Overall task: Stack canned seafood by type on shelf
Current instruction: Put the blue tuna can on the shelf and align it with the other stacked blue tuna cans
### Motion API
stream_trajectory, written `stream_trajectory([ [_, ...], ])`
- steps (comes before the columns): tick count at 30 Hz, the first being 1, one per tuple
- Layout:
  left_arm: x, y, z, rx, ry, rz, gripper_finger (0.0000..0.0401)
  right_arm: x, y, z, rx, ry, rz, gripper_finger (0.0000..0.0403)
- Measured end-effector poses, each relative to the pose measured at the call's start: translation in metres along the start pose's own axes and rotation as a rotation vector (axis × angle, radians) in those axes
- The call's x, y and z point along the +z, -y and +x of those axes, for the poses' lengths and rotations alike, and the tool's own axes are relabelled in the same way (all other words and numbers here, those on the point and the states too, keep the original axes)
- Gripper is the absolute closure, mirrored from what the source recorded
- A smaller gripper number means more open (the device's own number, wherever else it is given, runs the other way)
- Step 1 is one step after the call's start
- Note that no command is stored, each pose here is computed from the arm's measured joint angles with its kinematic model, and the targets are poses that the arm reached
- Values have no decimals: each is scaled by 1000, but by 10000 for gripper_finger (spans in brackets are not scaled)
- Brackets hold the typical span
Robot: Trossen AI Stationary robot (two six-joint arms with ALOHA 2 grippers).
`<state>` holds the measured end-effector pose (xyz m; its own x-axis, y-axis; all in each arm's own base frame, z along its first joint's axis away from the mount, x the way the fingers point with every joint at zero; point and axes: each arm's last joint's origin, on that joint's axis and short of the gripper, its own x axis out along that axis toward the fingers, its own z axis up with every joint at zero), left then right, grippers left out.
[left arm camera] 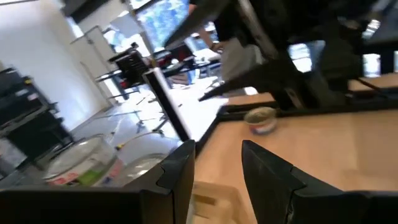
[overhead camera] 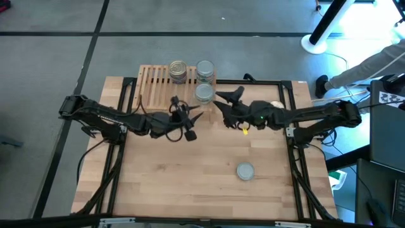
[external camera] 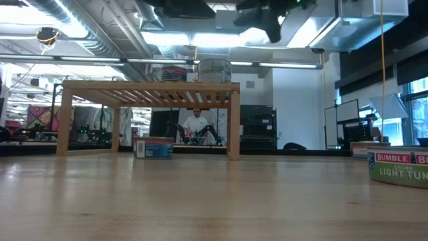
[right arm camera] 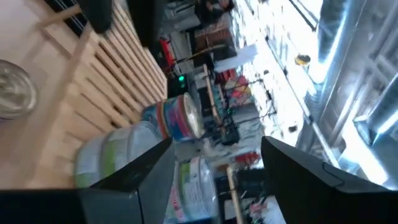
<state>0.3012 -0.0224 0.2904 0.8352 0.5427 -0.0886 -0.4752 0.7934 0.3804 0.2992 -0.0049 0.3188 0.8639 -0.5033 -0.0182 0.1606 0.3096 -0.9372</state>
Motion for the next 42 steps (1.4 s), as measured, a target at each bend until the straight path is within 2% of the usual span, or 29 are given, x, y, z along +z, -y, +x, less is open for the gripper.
stream_trajectory([
  [4,-4,15,-12,-78,-51,43,272,11,-4,-15,28,-30,54,166],
  [9,-21,31,-27,-167,-203,101,272,21,-17,-27,122,-15,115,166],
  [14,-41,36,-40,-202,-378,117,272,23,-34,-35,326,39,186,166],
  [19,-56,32,-44,-171,-504,85,272,24,-49,-34,530,120,302,166],
  [22,-67,29,-43,-144,-551,70,272,26,-61,-28,556,104,323,166],
  [31,-101,26,-47,-132,-637,118,272,24,-110,-9,659,16,241,166],
  [38,-119,28,-50,-118,-635,63,272,21,-141,1,708,-28,200,166],
  [42,-128,29,-52,-119,-629,60,272,22,-152,6,699,-20,205,166],
])
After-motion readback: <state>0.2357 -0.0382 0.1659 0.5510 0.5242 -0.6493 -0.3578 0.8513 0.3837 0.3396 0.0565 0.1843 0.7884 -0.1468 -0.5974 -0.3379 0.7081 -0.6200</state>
